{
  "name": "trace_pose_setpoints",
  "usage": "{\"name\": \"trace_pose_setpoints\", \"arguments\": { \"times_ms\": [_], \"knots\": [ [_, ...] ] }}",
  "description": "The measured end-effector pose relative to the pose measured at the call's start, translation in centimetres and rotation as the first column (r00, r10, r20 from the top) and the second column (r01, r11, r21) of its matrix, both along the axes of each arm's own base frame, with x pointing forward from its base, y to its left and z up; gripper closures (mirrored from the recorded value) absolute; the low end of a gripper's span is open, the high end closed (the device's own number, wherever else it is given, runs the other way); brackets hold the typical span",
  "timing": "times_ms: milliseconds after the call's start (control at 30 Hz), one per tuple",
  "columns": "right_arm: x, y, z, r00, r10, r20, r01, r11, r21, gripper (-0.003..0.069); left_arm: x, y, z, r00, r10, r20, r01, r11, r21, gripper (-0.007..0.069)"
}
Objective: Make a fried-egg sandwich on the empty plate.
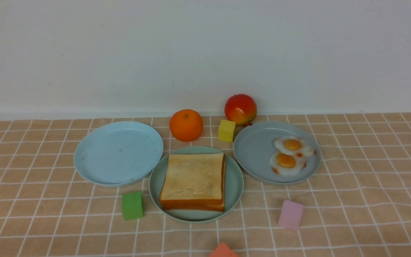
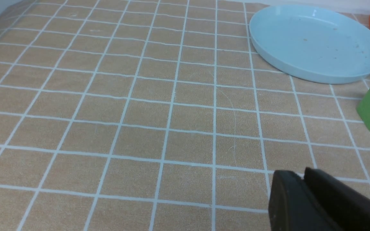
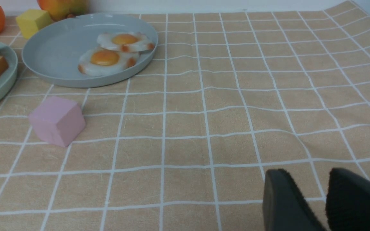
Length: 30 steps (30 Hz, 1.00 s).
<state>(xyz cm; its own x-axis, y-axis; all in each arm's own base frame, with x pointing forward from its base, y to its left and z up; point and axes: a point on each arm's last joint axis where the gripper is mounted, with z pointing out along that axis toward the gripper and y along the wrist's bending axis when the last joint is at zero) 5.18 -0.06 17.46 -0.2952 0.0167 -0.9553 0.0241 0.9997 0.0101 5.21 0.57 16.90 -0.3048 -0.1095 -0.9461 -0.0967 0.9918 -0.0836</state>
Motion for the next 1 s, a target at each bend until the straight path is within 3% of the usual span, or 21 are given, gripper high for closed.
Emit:
{"name": "trace_pose_setpoints", "arguments": {
  "times_ms": [1000],
  "knots": [
    [0.00,-0.01,0.00,1.000,0.000,0.000,0.000,1.000,-0.002,0.0421,0.00,0.00,-0.03,1.000,0.000,-0.001,0.000,1.000,0.000,0.0526]
  ]
}}
